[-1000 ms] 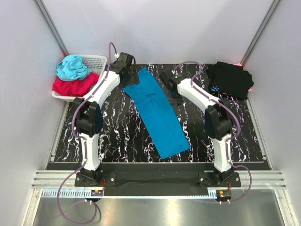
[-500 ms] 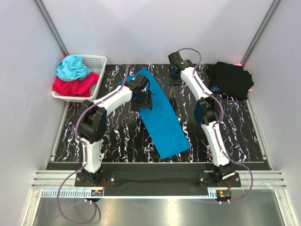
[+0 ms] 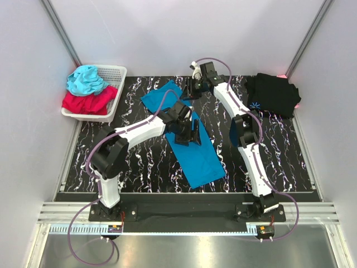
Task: Fold and stack the t-shirts
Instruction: Fold the tshirt
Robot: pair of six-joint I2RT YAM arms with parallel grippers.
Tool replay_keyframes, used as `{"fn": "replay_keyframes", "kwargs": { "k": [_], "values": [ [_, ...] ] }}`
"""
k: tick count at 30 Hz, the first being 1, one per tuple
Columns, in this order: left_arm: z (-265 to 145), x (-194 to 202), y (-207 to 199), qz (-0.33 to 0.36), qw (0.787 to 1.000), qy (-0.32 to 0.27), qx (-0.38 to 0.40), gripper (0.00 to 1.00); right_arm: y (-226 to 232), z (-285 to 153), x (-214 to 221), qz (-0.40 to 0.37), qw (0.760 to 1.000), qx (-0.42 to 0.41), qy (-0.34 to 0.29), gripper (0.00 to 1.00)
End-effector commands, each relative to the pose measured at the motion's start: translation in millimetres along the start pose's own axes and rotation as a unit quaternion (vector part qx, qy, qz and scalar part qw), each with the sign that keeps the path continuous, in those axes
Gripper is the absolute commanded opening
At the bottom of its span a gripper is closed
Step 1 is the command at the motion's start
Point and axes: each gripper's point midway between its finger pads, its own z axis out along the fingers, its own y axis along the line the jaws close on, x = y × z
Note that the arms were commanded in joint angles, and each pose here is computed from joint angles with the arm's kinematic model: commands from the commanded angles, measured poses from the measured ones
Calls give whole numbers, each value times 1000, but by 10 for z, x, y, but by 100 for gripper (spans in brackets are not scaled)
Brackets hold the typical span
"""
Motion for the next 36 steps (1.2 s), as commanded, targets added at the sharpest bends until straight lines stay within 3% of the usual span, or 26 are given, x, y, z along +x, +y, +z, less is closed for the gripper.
{"fn": "replay_keyframes", "kwargs": {
  "k": [1, 6, 10, 15, 23, 29, 36],
  "values": [
    [112, 121, -50, -11, 999, 16, 32, 70, 341, 44, -87, -47, 991, -122, -7, 37],
    [178, 281, -27, -12, 999, 29, 26, 70, 294, 184, 285, 1, 978, -199, 57, 42],
    [277, 391, 40, -19, 999, 42, 12, 69, 233, 238, 483, 40, 975, -202, 87, 45],
    [331, 451, 86, -23, 999, 45, -5, 69, 27, 288, 600, 63, 983, -143, 94, 48],
    [361, 602, 474, -43, 991, 55, -111, 70, -461, 316, 707, 58, 994, 4, 97, 47],
    [345, 685, 818, -43, 977, 65, -201, 71, -792, 219, 711, 49, 989, 98, 97, 47],
    [296, 756, 1095, -30, 961, 73, -266, 72, -1091, 72, 741, 69, 981, 149, 101, 47]
  ]
}}
